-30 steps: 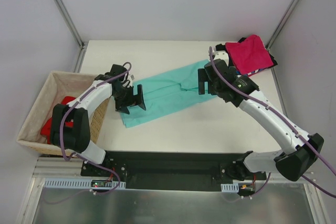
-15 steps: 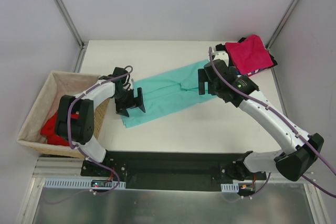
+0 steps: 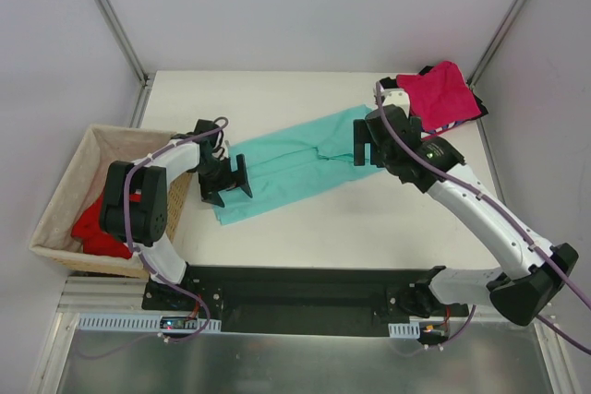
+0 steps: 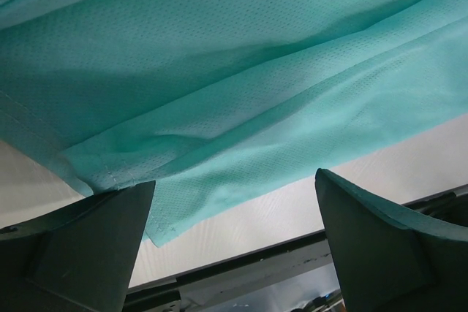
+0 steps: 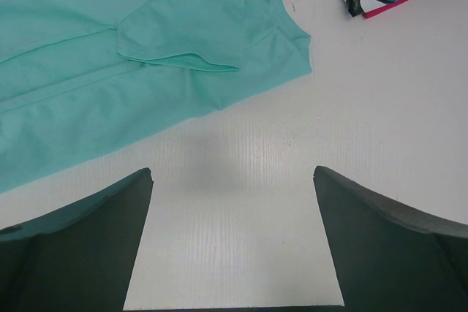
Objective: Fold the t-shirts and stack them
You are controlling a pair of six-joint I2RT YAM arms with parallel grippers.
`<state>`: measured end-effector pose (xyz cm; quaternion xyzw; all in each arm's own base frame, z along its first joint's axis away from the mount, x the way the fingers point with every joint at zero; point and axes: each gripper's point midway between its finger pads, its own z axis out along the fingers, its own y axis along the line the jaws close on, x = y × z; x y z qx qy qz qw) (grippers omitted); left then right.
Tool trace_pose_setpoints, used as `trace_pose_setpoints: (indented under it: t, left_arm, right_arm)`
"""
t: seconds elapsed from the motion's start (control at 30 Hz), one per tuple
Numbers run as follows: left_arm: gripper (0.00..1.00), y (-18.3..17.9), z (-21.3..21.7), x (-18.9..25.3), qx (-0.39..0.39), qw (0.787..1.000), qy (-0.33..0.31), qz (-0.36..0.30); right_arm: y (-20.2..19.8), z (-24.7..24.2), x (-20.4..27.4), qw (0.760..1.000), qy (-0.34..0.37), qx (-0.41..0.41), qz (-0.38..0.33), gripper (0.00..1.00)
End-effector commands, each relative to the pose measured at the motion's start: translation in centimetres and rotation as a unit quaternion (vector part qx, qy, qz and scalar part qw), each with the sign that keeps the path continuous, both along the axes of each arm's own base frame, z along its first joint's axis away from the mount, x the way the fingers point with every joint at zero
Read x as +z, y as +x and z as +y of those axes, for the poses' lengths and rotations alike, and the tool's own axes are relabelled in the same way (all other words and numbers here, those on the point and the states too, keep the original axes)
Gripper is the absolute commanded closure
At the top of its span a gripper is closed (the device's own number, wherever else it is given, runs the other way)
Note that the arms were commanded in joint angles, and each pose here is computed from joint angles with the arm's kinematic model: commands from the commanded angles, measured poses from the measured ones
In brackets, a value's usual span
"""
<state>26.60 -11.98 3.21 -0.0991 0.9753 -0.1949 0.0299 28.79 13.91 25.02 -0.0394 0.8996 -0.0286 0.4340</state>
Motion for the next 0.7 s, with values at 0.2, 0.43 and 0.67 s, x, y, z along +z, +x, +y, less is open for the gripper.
trace_pose_setpoints:
  t: [0.2,0.43,0.67]
  left_arm:
    - [0.07,-2.9,-1.0,-2.6,-0.012,0.999,0.021,0.047]
    - [0.08,-5.5,-3.1,-4.1,-0.035,0.997,0.020,0.072]
    - [0.08,-8.3,-6.3,-4.6,-0.064,0.994,0.013,0.083]
  right_arm:
    - [-0.9,-1.2,1.2,1.000,0.007,-0.013,-0.019,0.03]
    - [-1.2,-1.5,1.4,1.000,0.006,-0.015,-0.023,0.03]
    - [-1.3,-1.5,1.4,1.000,0.008,-0.014,-0.021,0.03]
